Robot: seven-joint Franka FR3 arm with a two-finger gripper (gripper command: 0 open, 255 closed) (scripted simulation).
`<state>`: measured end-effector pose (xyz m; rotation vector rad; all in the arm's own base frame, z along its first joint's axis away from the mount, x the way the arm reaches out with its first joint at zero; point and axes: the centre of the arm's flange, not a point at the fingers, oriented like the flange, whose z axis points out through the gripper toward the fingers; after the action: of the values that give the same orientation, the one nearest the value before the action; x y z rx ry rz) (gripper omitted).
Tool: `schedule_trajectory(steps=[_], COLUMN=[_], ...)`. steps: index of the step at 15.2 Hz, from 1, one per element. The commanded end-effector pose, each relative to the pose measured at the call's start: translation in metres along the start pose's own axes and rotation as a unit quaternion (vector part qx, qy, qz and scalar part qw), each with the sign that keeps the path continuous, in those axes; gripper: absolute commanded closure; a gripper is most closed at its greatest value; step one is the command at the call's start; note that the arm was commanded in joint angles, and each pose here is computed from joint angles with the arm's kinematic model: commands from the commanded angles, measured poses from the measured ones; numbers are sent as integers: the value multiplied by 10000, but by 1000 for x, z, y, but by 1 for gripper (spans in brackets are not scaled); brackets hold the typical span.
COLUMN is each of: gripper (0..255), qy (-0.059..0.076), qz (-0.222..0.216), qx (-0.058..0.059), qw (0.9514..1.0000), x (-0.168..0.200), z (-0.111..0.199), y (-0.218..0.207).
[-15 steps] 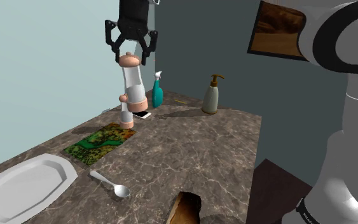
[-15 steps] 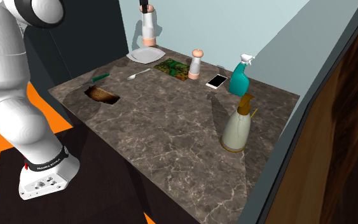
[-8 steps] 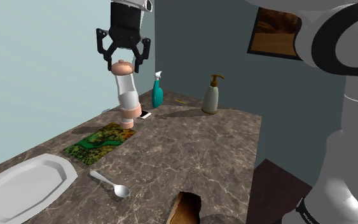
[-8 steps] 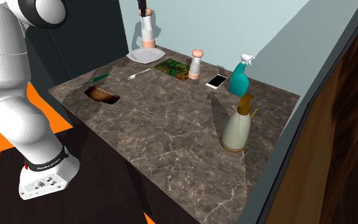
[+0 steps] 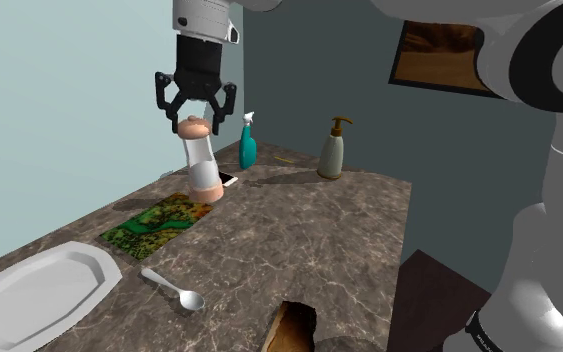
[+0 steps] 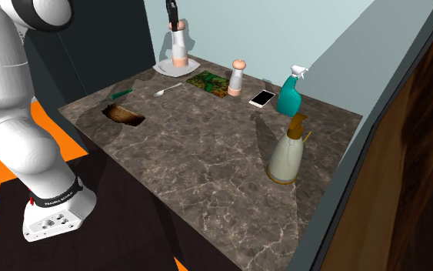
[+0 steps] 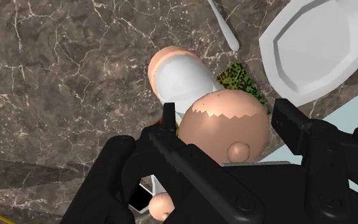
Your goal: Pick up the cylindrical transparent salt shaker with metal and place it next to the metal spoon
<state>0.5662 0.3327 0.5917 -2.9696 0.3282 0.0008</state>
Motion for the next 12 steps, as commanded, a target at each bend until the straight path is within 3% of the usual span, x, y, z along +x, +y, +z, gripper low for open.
schedule_trajectory(steps=[1,12], gripper=[255,255], qy=[3,3], qz=[-1,-1], qx=[3,3], qw=[10000,10000], x=[0,1], z=[10,68], y=[2,11])
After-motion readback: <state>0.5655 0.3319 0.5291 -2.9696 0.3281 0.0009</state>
